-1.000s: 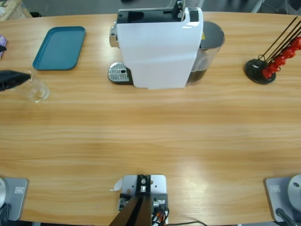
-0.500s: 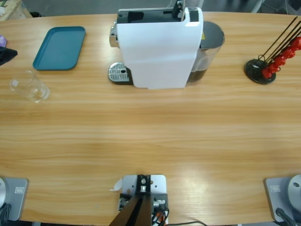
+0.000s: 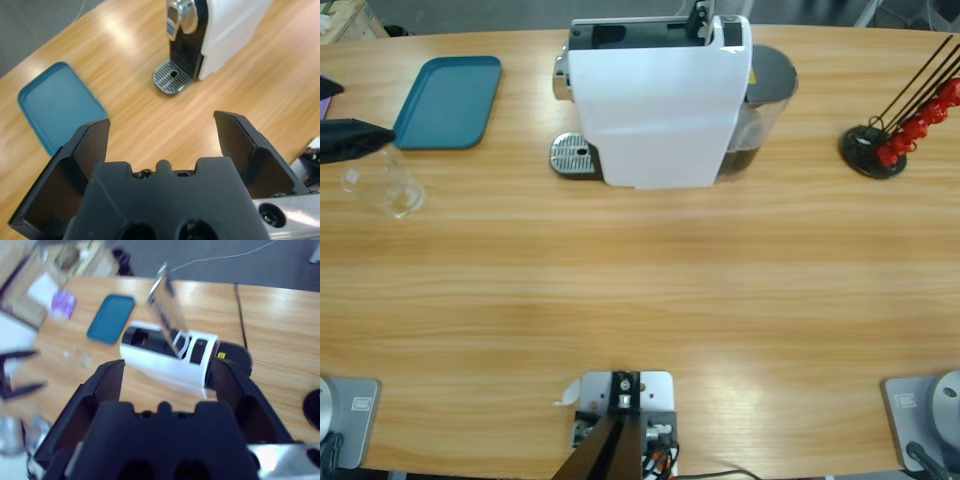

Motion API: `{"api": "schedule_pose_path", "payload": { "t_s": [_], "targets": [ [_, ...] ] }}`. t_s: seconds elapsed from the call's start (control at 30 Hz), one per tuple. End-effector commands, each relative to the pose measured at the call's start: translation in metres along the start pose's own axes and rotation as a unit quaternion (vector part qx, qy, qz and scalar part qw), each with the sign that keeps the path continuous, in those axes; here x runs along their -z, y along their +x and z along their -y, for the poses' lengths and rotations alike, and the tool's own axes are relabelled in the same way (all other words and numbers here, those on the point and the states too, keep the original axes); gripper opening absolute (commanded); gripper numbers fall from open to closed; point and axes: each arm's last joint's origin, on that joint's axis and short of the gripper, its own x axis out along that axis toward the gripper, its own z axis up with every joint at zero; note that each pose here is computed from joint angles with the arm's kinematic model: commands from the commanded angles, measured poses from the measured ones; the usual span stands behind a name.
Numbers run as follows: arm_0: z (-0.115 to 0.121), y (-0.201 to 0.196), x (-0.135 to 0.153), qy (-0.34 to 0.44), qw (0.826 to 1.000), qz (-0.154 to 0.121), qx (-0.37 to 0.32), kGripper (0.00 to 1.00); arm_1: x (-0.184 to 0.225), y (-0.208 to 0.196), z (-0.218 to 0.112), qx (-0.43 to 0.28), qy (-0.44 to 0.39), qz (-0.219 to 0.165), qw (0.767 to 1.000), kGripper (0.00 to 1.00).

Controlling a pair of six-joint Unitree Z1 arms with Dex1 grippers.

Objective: Pour coffee

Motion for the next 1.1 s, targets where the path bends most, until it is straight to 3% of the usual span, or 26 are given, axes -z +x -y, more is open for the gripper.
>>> {"api": "schedule_pose_path", "payload": {
  "t_s": [0.03,0.07,0.1,0.23,0.3,0.37,0.4,0.5,1.1],
  "targets": [
    [0.001,0.023,-0.007,0.01,0.999,-0.006,0.033,0.931,-0.011,0.066,-0.002,0.073,0.084,-0.005,0.994,0.462],
    [0.002,0.021,-0.006,0.01,0.999,-0.004,0.034,0.931,-0.013,0.07,-0.001,0.074,0.103,-0.004,0.992,0.603],
    [0.001,0.019,-0.005,0.01,0.999,-0.003,0.034,0.931,-0.014,0.075,0.0,0.076,0.124,-0.004,0.989,0.677],
    [0.002,0.02,0.0,0.009,0.999,-0.007,0.037,0.928,-0.022,0.082,0.004,0.086,0.16,0.006,0.983,0.674],
    [0.002,0.018,0.001,0.009,0.999,-0.006,0.037,0.927,-0.027,0.084,0.003,0.087,0.162,0.013,0.983,0.614],
    [0.002,0.017,0.002,0.01,0.999,-0.005,0.037,0.927,-0.029,0.09,0.002,0.089,0.162,0.012,0.983,0.409],
    [0.002,0.017,0.003,0.01,0.999,-0.005,0.037,0.927,-0.029,0.092,0.001,0.089,0.161,0.01,0.983,0.249],
    [0.002,0.015,0.005,0.01,0.999,-0.005,0.038,0.927,-0.027,0.095,0.0,0.085,0.164,0.003,0.983,0.007],
    [0.003,0.008,0.015,0.009,0.999,-0.001,0.038,0.927,-0.029,0.111,-0.009,0.038,0.206,-0.019,0.978,0.0]
  ]
}}
